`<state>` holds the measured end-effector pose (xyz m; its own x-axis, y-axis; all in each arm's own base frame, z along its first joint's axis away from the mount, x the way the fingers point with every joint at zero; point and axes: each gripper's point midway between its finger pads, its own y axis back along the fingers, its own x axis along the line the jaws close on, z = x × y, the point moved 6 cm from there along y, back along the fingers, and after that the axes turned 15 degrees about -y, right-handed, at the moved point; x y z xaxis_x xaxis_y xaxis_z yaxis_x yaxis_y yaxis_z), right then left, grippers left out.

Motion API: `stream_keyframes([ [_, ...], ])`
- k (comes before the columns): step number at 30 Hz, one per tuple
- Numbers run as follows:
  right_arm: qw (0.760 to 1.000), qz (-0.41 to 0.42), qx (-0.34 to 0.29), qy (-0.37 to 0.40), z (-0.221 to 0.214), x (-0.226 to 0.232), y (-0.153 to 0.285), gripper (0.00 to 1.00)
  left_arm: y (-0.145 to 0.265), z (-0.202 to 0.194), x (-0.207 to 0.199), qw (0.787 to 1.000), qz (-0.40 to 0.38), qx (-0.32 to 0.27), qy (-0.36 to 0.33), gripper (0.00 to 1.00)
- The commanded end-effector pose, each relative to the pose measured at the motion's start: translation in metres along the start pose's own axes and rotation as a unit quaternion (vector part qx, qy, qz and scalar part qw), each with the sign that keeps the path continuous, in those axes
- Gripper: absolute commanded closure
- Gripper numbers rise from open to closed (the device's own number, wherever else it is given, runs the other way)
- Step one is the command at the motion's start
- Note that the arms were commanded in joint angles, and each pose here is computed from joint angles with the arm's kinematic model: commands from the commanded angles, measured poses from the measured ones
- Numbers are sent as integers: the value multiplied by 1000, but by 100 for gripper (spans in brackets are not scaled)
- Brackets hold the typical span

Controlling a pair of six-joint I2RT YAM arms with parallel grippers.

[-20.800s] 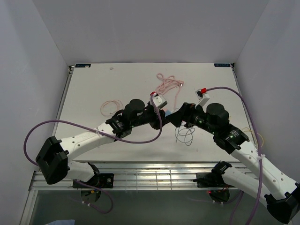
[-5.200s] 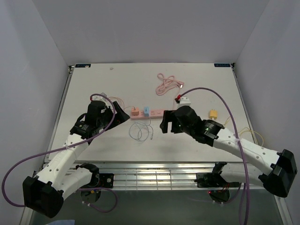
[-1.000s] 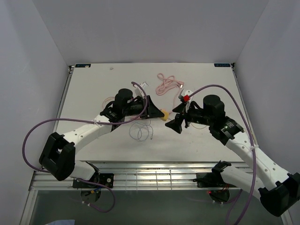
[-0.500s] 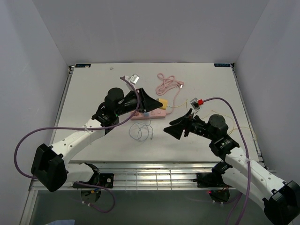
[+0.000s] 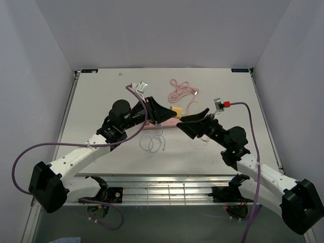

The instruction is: Insert the plug

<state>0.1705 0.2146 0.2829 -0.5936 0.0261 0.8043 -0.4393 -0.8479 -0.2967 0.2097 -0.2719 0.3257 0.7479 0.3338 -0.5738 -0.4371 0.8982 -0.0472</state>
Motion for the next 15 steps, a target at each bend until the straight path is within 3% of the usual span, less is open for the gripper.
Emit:
stream_keyframes([
  [1, 995, 70, -67, 6, 19, 29, -6, 10, 4, 13, -17, 999, -20, -35, -19, 100],
  [11, 991, 83, -109, 0, 31, 38, -15, 0, 8, 11, -22, 998, -20, -46, -23, 100],
  [15, 991, 94, -99, -14, 29, 39, -21, 11, 7, 8, -23, 998, -18, -48, -21, 100],
])
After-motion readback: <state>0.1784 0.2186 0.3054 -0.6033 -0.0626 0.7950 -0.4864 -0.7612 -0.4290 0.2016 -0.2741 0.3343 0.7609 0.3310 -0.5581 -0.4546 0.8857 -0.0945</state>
